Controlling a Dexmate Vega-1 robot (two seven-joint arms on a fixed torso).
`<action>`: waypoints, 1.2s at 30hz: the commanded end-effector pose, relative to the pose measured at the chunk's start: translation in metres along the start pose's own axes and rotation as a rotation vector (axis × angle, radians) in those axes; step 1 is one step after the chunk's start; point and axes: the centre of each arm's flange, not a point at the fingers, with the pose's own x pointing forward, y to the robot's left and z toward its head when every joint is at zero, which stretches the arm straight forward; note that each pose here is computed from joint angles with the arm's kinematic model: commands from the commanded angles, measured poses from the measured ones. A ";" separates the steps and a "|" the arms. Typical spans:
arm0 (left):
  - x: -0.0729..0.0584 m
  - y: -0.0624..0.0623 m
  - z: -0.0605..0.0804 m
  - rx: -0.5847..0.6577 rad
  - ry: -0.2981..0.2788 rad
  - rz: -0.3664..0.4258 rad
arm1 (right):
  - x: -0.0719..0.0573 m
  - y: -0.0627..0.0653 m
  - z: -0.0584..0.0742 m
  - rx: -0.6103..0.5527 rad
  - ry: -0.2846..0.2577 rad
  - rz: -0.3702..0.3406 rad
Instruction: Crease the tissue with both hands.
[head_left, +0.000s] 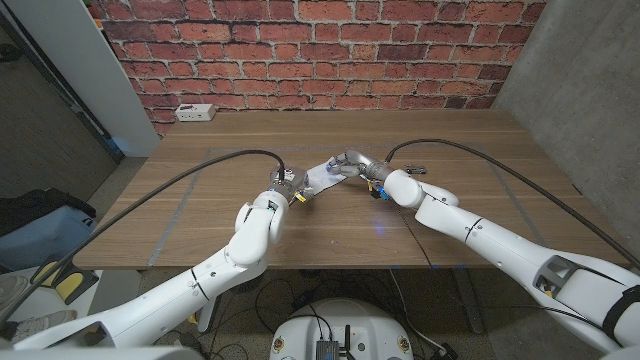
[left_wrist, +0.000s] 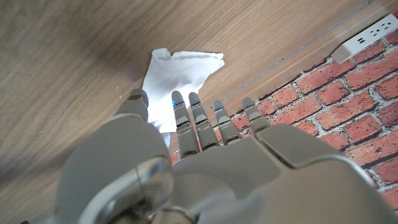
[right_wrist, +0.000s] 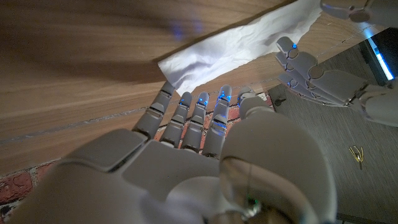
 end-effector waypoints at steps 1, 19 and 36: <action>0.005 -0.006 0.005 0.084 0.025 -0.030 | 0.002 -0.001 0.001 0.000 -0.002 0.000; 0.016 -0.026 0.009 0.096 0.033 -0.026 | 0.002 0.001 0.001 0.002 -0.013 0.009; 0.002 -0.018 0.005 0.153 0.064 0.114 | -0.009 0.007 0.001 -0.071 0.015 0.034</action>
